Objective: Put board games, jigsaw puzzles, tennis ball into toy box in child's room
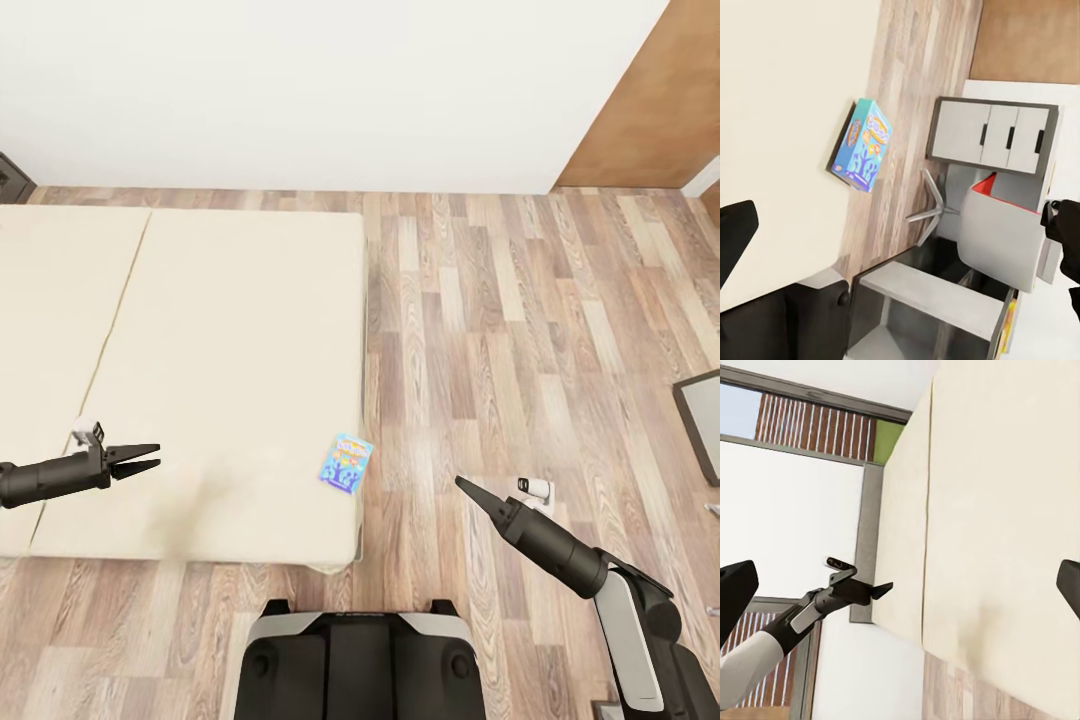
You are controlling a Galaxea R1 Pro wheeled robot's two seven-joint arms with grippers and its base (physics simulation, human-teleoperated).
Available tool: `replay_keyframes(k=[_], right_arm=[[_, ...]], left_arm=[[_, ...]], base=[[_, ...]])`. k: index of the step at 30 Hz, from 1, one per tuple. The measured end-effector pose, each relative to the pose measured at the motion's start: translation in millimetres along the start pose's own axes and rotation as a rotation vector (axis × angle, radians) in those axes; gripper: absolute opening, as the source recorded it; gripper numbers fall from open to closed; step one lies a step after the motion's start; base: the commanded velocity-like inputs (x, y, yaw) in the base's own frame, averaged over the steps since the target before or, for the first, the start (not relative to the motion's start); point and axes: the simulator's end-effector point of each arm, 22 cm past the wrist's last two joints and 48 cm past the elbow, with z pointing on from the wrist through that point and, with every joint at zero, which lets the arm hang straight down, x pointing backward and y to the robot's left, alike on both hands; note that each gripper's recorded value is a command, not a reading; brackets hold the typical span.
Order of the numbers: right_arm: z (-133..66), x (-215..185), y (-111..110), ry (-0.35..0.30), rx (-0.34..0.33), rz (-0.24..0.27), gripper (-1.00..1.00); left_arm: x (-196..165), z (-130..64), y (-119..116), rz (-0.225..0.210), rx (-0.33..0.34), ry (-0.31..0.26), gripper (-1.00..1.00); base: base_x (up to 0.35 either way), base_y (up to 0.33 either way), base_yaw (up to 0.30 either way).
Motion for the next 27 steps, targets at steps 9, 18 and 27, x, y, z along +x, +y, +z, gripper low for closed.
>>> replay_keyframes(k=[9, 18, 27], right_arm=[[0.1, -3.3, 6.2, -0.004, -0.007, -0.012, 1.0], [0.1, -6.5, 12.5, -0.009, -0.015, -0.023, 1.0], [-0.1, -9.4, 17.7, -0.012, -0.019, -0.033, 1.0]], left_arm=[[-3.5, -2.8, -7.4, 0.013, 0.005, -0.007, 1.0], [-6.7, -5.7, -14.7, 0.025, 0.01, -0.014, 1.0], [-10.0, -8.4, -22.1, 0.037, 0.016, -0.021, 1.0]], base=[[0.0, 0.0, 0.0], [0.0, 0.0, 0.0], [0.0, 0.0, 0.0]])
